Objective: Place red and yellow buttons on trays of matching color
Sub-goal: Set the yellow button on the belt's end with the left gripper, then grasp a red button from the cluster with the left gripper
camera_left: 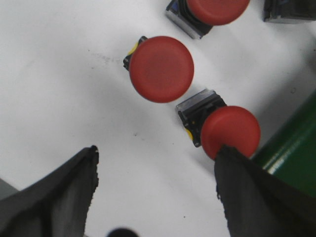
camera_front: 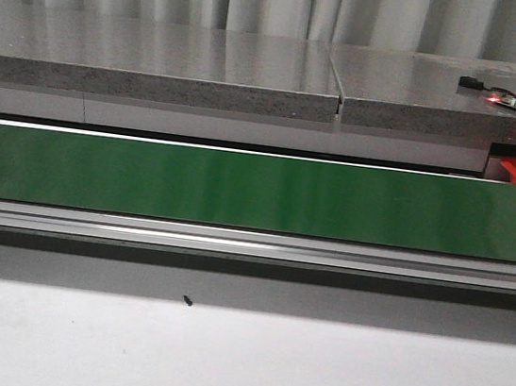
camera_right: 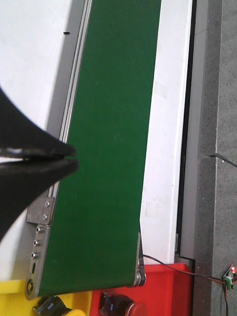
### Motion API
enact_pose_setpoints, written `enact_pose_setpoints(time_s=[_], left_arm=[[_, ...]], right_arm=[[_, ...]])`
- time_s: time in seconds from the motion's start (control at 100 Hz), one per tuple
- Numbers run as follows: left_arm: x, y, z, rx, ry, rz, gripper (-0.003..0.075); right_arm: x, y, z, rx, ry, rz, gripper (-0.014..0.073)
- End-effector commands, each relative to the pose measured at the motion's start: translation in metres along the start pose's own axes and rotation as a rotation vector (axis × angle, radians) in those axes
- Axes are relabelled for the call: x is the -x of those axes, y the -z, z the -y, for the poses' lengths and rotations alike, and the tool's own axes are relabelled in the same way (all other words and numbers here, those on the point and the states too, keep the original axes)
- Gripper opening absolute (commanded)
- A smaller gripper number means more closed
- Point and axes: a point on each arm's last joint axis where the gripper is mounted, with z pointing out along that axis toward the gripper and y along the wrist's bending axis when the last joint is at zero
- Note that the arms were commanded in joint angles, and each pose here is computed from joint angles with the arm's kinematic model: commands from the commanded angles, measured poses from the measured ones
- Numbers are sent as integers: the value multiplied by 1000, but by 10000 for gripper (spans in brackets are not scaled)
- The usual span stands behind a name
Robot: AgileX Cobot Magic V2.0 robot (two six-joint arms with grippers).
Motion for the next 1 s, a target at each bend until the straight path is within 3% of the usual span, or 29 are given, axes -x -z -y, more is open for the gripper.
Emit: enact_pose_setpoints(time_s=[0.0,0.62,0.87,0.99], left_arm=[[11,16,4,-25,14,101,484],[42,-7,6,-45,24,72,478],[45,-24,6,-60,41,55,389],[47,-27,7,-71,50,65,308]], right_arm=[[13,4,0,-9,-12,80,-66],[13,4,0,-9,-12,80,-66],[13,4,0,-9,-12,80,-66],[13,4,0,-9,-12,80,-66]])
